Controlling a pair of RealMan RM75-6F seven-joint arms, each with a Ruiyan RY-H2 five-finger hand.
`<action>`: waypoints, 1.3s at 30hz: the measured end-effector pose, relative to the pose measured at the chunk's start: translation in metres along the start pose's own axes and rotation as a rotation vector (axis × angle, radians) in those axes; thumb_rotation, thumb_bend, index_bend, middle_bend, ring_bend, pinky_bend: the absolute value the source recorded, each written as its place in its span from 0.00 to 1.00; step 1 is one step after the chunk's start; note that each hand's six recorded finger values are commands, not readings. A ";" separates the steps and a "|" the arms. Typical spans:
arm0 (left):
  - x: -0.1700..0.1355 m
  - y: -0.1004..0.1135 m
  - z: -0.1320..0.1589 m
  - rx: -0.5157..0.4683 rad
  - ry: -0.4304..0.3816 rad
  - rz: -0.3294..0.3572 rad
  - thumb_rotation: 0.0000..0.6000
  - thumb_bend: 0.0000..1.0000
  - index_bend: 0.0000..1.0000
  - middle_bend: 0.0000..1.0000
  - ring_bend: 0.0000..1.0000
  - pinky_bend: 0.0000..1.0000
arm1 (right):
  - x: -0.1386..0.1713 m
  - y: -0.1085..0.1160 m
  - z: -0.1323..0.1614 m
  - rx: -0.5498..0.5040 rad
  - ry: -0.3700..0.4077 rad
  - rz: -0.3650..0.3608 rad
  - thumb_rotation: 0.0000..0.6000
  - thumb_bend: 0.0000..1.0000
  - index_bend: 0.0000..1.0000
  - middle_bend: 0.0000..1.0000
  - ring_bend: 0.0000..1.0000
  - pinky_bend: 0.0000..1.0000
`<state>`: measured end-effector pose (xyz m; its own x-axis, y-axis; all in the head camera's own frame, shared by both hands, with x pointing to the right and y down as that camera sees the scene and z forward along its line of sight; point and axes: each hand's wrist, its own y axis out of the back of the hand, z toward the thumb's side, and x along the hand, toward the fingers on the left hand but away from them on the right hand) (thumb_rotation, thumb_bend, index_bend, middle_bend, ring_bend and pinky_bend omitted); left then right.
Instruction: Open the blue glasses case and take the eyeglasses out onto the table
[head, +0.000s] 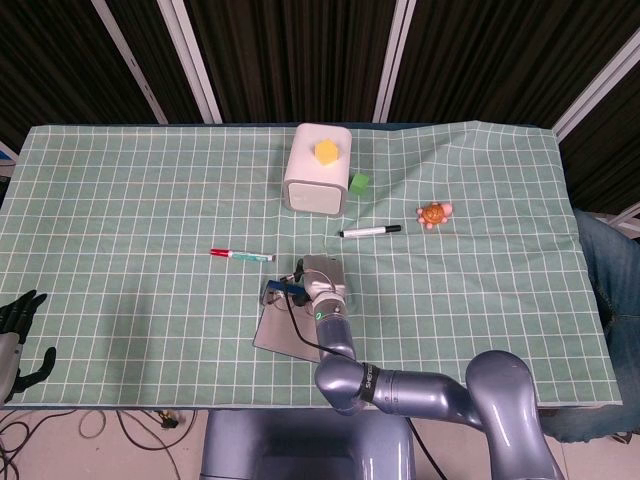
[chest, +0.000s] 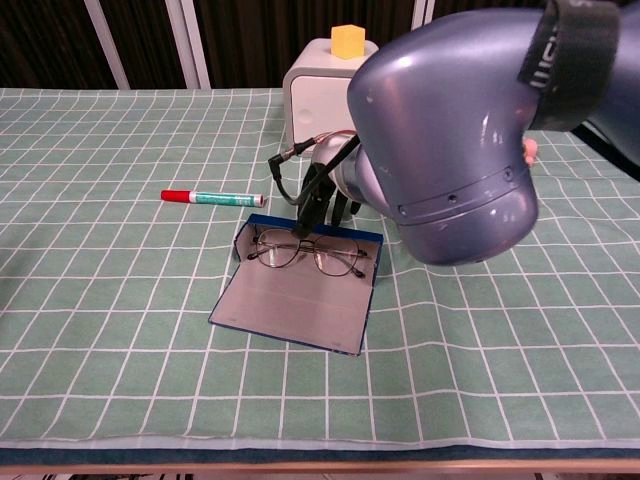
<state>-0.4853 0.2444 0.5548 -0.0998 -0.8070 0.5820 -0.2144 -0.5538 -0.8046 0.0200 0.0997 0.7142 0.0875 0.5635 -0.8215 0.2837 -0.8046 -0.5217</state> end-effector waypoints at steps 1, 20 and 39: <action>0.000 0.000 0.000 0.000 0.000 0.000 1.00 0.45 0.02 0.00 0.00 0.00 | 0.000 0.000 0.000 0.001 0.001 -0.001 1.00 0.35 0.49 0.53 0.43 0.25; 0.000 0.000 0.000 -0.003 0.003 -0.002 1.00 0.45 0.02 0.00 0.00 0.00 | 0.001 0.000 0.004 0.013 0.009 0.004 1.00 0.37 0.52 0.54 0.43 0.25; 0.000 0.000 0.000 -0.010 0.005 -0.004 1.00 0.45 0.02 0.00 0.00 0.00 | 0.001 -0.001 -0.002 0.024 0.010 0.025 1.00 0.40 0.55 0.57 0.44 0.25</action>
<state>-0.4853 0.2442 0.5549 -0.1038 -0.8039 0.5856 -0.2241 -0.5547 -0.8013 0.0215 0.1012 0.7145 0.1040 0.5450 -0.8320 0.2580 -0.8227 -0.5066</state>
